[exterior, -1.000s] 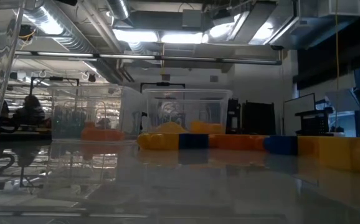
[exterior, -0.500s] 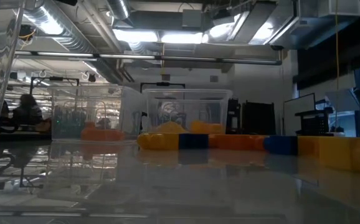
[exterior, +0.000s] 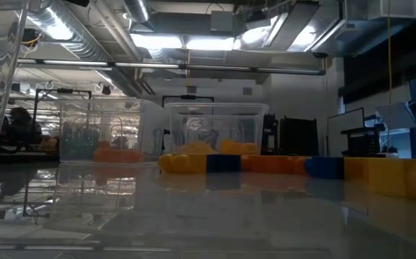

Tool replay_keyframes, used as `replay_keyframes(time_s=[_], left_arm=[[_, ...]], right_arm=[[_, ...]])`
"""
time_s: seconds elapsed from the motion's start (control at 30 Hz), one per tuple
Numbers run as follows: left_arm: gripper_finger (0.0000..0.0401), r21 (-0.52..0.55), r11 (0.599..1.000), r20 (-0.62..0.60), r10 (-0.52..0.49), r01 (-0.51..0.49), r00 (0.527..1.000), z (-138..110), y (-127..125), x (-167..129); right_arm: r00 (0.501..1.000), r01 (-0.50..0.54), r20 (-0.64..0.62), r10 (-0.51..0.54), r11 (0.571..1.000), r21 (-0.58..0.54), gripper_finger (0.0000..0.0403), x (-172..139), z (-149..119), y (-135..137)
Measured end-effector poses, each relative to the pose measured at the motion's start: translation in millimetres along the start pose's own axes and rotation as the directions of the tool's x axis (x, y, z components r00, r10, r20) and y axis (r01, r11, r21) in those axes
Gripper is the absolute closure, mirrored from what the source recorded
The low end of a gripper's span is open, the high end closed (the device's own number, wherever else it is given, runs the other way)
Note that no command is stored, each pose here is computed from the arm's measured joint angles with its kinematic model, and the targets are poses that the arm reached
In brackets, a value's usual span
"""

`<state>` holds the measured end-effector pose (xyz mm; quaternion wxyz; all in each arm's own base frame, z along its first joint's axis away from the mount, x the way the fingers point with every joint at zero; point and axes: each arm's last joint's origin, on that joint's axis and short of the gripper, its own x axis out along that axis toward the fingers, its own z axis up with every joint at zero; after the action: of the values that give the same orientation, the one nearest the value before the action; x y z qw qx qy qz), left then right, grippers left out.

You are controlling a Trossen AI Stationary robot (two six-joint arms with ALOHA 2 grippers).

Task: Sort blocks
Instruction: Put the yellow game piece into the top right transparent bin

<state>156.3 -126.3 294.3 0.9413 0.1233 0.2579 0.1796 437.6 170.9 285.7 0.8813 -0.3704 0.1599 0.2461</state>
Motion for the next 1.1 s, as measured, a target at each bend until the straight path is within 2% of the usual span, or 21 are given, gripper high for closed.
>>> replay_keyframes(time_s=[0.07, 0.2, 0.33, 0.47, 0.6, 0.7, 0.8, 0.93, 1.1], left_arm=[[0.0294, -0.005, 1.0, 0.0, 0.0, 0.0, 1.0, 0, 0, 0], [0.0294, -0.02, 1.0, 0.0, 0.001, -0.001, 1.0, 0, 0, 0], [0.0294, -0.015, 1.0, -0.002, 0.004, -0.004, 1.0, 0, 0, 1], [0.0294, -0.016, 1.0, -0.004, 0.011, -0.011, 1.0, 0, 1, 2], [0.0294, -0.024, 0.999, -0.008, 0.021, -0.021, 1.0, 1, 3, 4], [0.0294, -0.024, 0.999, -0.012, 0.03, -0.03, 0.999, 1, 4, 6], [0.0294, -0.029, 0.999, -0.016, 0.04, -0.04, 0.999, 2, 5, 8], [0.0294, -0.035, 0.998, -0.021, 0.054, -0.055, 0.998, 3, 7, 10], [0.0294, -0.038, 0.997, -0.029, 0.073, -0.074, 0.997, 3, 10, 14]], right_arm=[[0.997, -0.049, -0.051, 0.051, 0.998, 0.035, 0.014, -20, 3, -2], [0.983, -0.12, -0.113, 0.143, 0.974, 0.194, 0.0143, -56, 10, -4], [0.945, -0.212, -0.16, 0.286, 0.906, 0.367, 0.0143, -85, 9, 0], [0.862, -0.307, -0.195, 0.467, 0.789, 0.532, 0.0143, -108, 7, 13], [0.735, -0.312, -0.319, 0.599, 0.716, 0.625, 0.0143, -122, 7, 40], [0.613, -0.257, -0.439, 0.657, 0.691, 0.675, 0.0143, -134, 10, 64], [0.507, -0.111, -0.541, 0.671, 0.673, 0.731, 0.0143, -147, 15, 86], [0.439, 0.086, -0.588, 0.68, 0.62, 0.78, 0.0143, -159, 26, 115], [0.406, 0.204, -0.599, 0.69, 0.57, 0.796, 0.0143, -171, 40, 154]])
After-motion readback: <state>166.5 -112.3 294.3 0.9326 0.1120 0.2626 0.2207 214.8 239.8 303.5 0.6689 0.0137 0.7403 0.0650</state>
